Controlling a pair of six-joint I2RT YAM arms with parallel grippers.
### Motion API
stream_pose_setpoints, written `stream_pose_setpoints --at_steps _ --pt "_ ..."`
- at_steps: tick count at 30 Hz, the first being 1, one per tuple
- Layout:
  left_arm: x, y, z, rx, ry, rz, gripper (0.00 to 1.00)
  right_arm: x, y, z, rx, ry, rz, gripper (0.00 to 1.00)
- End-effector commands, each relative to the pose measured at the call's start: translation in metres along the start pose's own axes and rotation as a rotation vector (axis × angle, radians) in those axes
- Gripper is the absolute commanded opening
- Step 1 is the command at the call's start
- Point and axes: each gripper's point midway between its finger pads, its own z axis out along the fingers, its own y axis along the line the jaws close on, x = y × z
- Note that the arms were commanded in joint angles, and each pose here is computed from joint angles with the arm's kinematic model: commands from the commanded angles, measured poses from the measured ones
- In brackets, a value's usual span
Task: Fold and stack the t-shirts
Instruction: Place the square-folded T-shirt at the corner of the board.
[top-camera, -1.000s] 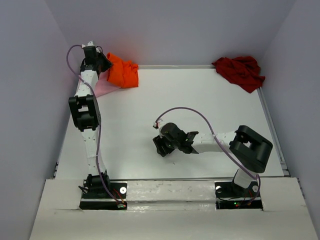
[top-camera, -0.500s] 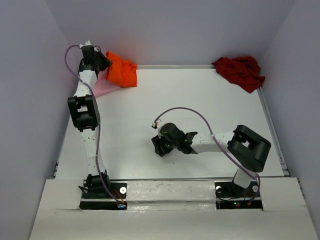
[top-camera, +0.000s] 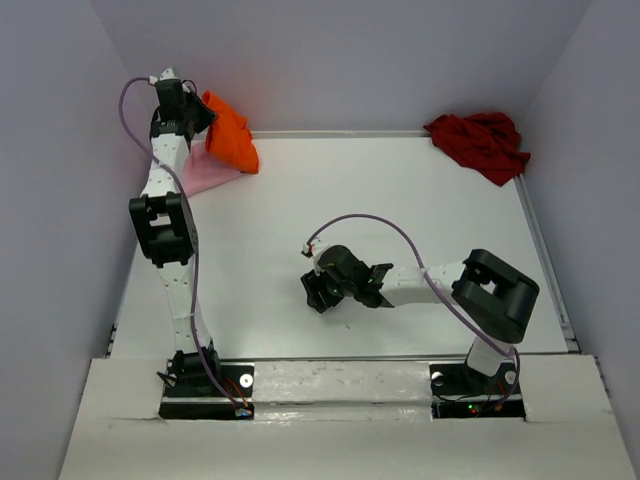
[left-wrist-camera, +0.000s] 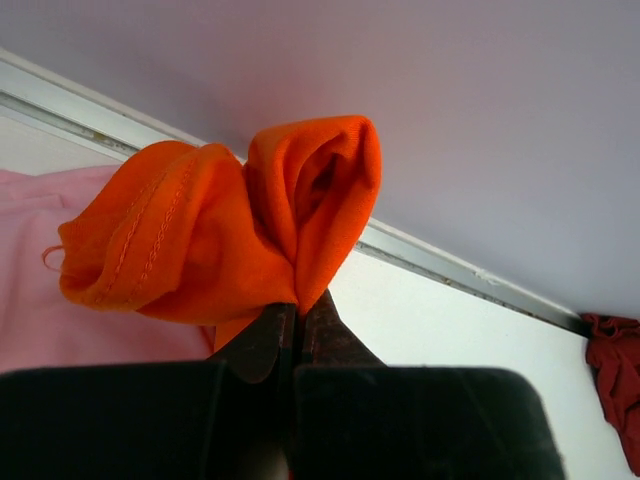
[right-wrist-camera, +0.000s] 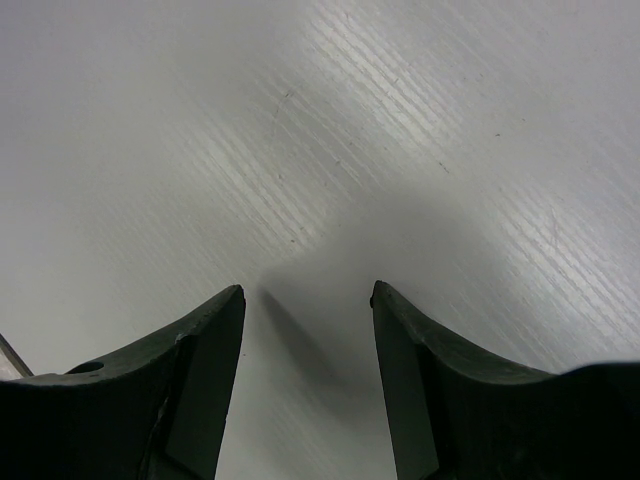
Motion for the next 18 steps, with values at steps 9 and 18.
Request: stream_pose_setpoints --at_steps 9,18 --pt "-0.067 -0.045 -0.068 0.047 -0.160 0.073 0.00 0.042 -0.002 0.006 0.001 0.133 -0.010 0.59" --pt "-0.023 0.001 -0.071 -0.035 -0.095 0.017 0.00 0.042 -0.004 0.008 0.008 0.139 -0.018 0.59"
